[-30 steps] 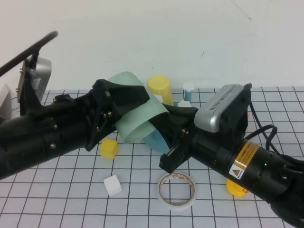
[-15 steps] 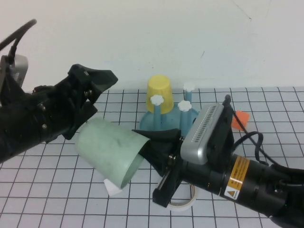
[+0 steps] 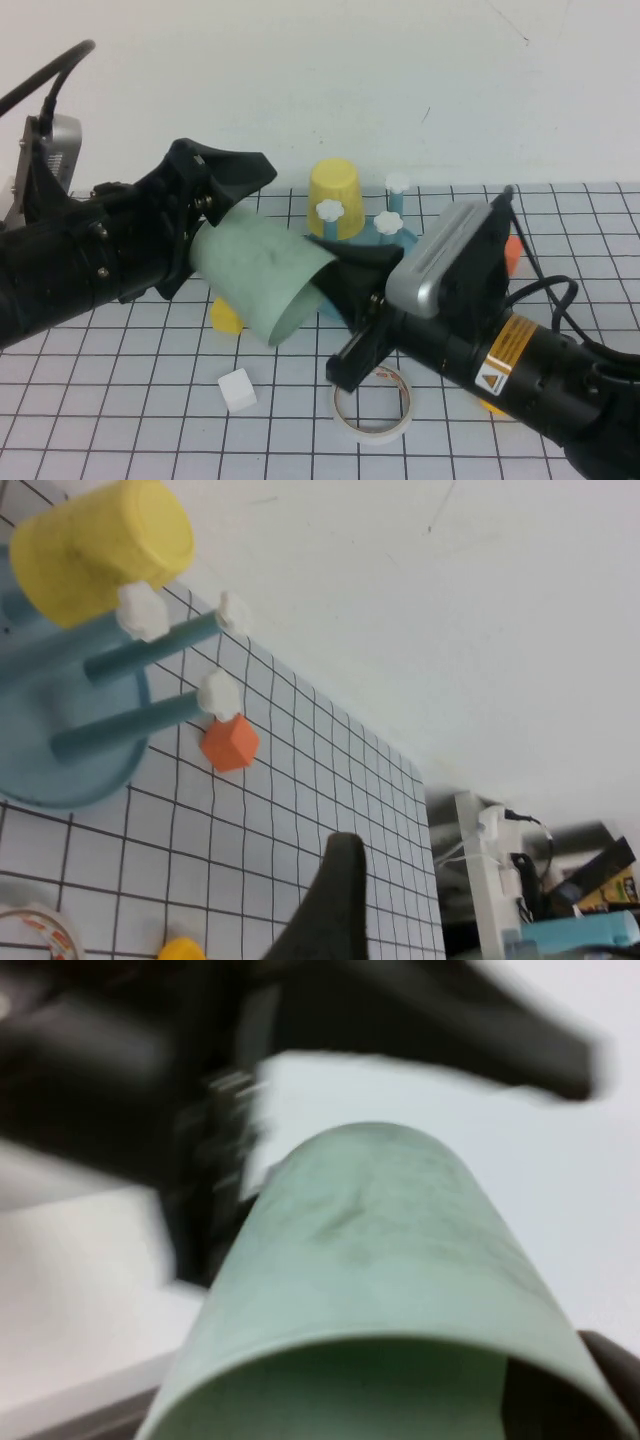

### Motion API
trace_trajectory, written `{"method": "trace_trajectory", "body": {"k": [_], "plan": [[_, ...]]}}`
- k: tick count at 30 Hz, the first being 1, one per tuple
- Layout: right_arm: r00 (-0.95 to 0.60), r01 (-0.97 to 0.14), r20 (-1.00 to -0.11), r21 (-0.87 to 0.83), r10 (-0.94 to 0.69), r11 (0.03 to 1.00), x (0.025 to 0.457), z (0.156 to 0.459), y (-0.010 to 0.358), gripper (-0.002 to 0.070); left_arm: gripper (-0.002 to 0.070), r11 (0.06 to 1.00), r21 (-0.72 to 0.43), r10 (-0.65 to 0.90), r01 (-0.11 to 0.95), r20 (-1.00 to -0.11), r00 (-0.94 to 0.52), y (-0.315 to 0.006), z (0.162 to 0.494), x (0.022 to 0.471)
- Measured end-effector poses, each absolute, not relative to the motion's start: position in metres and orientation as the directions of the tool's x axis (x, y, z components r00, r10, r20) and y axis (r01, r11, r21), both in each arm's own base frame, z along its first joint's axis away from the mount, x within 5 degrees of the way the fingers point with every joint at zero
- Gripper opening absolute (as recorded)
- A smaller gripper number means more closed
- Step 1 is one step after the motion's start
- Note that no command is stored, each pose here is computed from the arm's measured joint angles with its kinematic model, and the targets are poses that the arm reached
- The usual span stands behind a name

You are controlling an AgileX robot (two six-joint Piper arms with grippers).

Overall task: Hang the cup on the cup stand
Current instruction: Adjust the cup with two arms

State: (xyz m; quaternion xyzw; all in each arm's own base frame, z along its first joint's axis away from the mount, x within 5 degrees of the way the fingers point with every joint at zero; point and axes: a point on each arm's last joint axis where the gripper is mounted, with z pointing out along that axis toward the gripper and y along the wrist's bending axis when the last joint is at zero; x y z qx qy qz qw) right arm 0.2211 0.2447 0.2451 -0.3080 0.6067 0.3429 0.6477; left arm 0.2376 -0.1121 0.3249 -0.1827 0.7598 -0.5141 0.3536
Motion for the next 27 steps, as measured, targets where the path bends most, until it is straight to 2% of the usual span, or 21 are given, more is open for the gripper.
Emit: {"method": "trace_trajectory", "body": {"k": [6, 21, 27], "plan": [[0.029, -0.737, -0.99, 0.07, 0.135, 0.672, 0.23, 0.249, 0.237, 0.0019, 0.0692, 0.397, -0.913, -0.629, 0.099, -0.349, -0.695, -0.114, 0.326, 0.237], [0.077, -0.753, -0.983, 0.053, 0.168, 0.655, 0.232, 0.244, 0.241, 0.0019, 0.0692, 0.431, -0.887, -0.583, 0.164, -0.413, -0.7, -0.115, 0.327, 0.235], [0.078, -0.77, -0.977, 0.068, 0.199, 0.635, 0.237, 0.241, 0.249, 0.0019, 0.0613, 0.431, -0.881, -0.554, 0.197, -0.431, -0.712, -0.117, 0.328, 0.233]]}}
